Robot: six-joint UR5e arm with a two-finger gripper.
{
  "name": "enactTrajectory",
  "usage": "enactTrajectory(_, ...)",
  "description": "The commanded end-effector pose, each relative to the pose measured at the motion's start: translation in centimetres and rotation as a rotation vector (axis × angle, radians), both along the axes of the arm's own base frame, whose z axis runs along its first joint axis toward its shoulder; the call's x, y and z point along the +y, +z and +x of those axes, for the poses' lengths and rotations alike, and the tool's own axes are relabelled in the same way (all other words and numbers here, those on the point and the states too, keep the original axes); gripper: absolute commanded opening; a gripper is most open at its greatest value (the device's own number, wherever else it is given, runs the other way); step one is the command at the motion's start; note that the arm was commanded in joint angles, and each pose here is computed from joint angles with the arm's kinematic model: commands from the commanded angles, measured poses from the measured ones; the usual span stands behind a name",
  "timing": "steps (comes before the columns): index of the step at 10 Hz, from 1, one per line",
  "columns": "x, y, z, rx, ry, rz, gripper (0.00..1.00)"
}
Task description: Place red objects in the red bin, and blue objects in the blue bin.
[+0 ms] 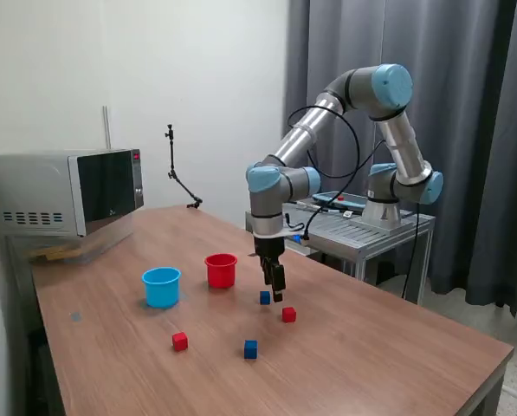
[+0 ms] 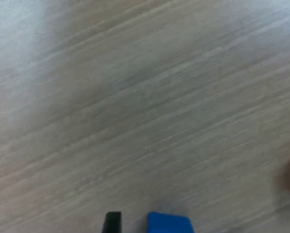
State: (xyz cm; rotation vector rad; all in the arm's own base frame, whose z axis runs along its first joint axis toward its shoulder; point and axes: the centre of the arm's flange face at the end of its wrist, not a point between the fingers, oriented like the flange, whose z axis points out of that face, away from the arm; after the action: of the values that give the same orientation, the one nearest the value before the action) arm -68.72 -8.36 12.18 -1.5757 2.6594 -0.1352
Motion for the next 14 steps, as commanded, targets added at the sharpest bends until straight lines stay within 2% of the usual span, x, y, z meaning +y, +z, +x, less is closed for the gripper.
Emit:
enactTrajectory(1, 0.8, -0.4, 0.1, -0.009, -0.047, 0.004, 1.00)
enactTrajectory(7, 1.7, -0.9, 0.3, -0.018, -0.061, 0.000, 1.00)
enactTrajectory(10, 1.7, -1.2, -0.3, 0.044, -0.059, 0.006, 1.00)
enactTrajectory(14, 2.0, -2.3, -0.1, 0.035, -0.064, 0.007, 1.00)
